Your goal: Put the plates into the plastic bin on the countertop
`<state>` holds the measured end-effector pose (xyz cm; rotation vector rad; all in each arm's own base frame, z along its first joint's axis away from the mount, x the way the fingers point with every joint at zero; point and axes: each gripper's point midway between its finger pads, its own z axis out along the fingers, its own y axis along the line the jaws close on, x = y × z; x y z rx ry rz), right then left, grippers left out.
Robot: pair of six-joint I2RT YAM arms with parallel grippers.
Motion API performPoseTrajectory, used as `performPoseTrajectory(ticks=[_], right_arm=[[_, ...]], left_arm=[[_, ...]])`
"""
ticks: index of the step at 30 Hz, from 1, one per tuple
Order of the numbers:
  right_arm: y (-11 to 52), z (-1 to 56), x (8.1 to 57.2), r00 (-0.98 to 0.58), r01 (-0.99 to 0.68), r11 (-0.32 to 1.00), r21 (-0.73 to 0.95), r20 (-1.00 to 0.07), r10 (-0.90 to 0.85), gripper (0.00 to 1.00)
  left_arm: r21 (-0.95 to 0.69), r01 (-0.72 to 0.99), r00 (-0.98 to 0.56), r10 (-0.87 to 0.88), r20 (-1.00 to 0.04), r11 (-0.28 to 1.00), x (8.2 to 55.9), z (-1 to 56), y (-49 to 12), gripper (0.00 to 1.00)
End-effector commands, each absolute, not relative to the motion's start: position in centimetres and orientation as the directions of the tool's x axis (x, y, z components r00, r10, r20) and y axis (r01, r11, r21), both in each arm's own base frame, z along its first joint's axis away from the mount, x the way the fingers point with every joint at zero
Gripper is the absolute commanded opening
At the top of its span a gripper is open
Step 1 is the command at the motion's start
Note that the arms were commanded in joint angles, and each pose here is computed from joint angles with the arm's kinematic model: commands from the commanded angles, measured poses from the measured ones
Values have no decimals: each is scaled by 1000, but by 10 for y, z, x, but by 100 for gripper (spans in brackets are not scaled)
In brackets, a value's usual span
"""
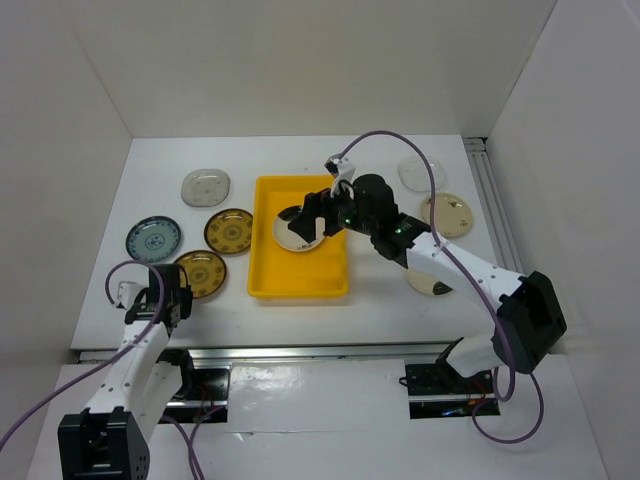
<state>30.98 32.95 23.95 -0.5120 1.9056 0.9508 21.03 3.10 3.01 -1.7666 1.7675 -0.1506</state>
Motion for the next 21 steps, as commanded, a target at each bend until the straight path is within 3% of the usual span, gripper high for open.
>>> performPoseTrajectory(ticks=[1,5,13,19,21], right_arm=[[324,261,309,-446,-689,608,393,-892,70,100],[320,261,310,-442,-679,627,382,-894,65,100],[295,279,306,-412,-635,686,356,-907,88,100],[261,294,305,-377,-534,781,323,-918,122,100],[249,287,303,-388,-490,811,320,-913,125,100]], left_arm=[[-354,-931,40,-938,-344,90,167,6,28,0],[-411,-904,43,-933,-356,115,174,29,29,0],[-569,-791,50,-905,-424,223,214,127,35,0],[-674,-567,-126,-858,-497,474,264,185,8,0],[-727,-373,-237,-817,-525,576,296,210,-21,0]])
